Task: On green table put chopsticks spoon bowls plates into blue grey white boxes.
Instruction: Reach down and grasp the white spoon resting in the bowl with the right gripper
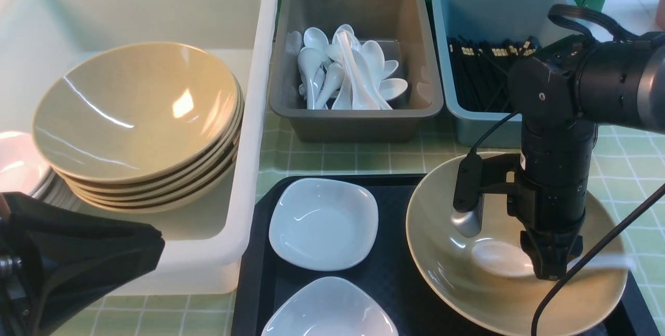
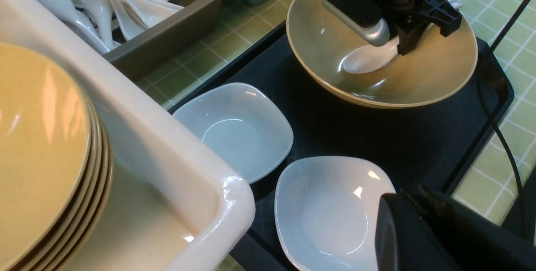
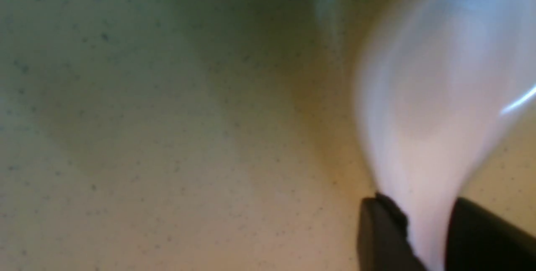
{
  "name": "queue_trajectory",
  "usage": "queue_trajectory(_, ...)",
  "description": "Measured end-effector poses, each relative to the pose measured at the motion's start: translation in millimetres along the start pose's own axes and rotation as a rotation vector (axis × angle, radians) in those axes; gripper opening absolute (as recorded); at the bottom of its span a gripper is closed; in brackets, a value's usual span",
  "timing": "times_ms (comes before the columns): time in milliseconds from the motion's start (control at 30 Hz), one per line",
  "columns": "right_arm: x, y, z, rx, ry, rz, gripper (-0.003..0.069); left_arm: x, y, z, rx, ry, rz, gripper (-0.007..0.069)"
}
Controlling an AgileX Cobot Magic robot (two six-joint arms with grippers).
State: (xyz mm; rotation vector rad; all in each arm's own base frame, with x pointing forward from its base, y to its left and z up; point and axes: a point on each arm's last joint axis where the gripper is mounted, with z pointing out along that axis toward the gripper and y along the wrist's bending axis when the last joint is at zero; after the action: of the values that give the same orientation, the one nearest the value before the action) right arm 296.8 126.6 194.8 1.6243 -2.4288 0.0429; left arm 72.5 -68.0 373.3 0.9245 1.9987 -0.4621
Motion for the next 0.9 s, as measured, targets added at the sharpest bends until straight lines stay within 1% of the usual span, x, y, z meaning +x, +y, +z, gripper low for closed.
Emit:
queue_trajectory(267,1.3,0.8,-2.9,0.006,-0.005,0.000,0.0166,0.9,-0.4,0.0,0.004,0.010,0.000,-0.0001)
queue_trajectory(467,3.9,1.3,-22.4,0.042,-0.041,0.005,0.0162,1.0,-0.5,0.0,0.005,0.012,0.000,-0.0001)
queue_trajectory(500,3.3,-0.8,-34.5,0.070,-0.075,0.010,0.0162,1.1,-0.5,0.0,0.006,0.012,0.000,-0.0001)
queue_trajectory(533,3.5,-1.4,-36.1,0.073,-0.079,0.012,0.0162,1.1,-0.5,0.0,0.006,0.012,0.000,-0.0001)
queue_trajectory(600,3.0,-8.2,-57.5,0.108,-0.156,0.037,0.0158,1.2,-0.5,0.0,0.006,0.013,0.000,-0.0001)
queue_trajectory(700,4.2,-14.1,-74.6,0.111,-0.238,0.072,0.0158,1.2,-0.6,0.0,0.006,0.014,0.000,-0.0001)
queue_trajectory(767,7.6,-21.0,-91.1,0.098,-0.334,0.118,0.0151,1.3,-0.6,0.0,0.007,0.014,0.000,-0.0001)
queue_trajectory(800,8.0,-21.7,-93.7,0.095,-0.350,0.124,0.0149,1.4,-0.7,0.0,0.007,0.015,0.000,-0.0001)
queue_trajectory(833,8.8,-23.6,-105.1,0.076,-0.422,0.147,0.0102,1.5,-0.7,0.0,0.008,0.016,-0.001,-0.0001)
queue_trajectory(867,8.5,-24.2,-111.3,0.074,-0.455,0.153,0.0076,1.4,-0.9,0.0,0.009,0.016,-0.001,-0.0001)
queue_trajectory(900,8.7,-24.7,-112.5,0.074,-0.460,0.157,0.0065,1.4,-0.9,0.0,0.010,0.015,-0.002,-0.0001)
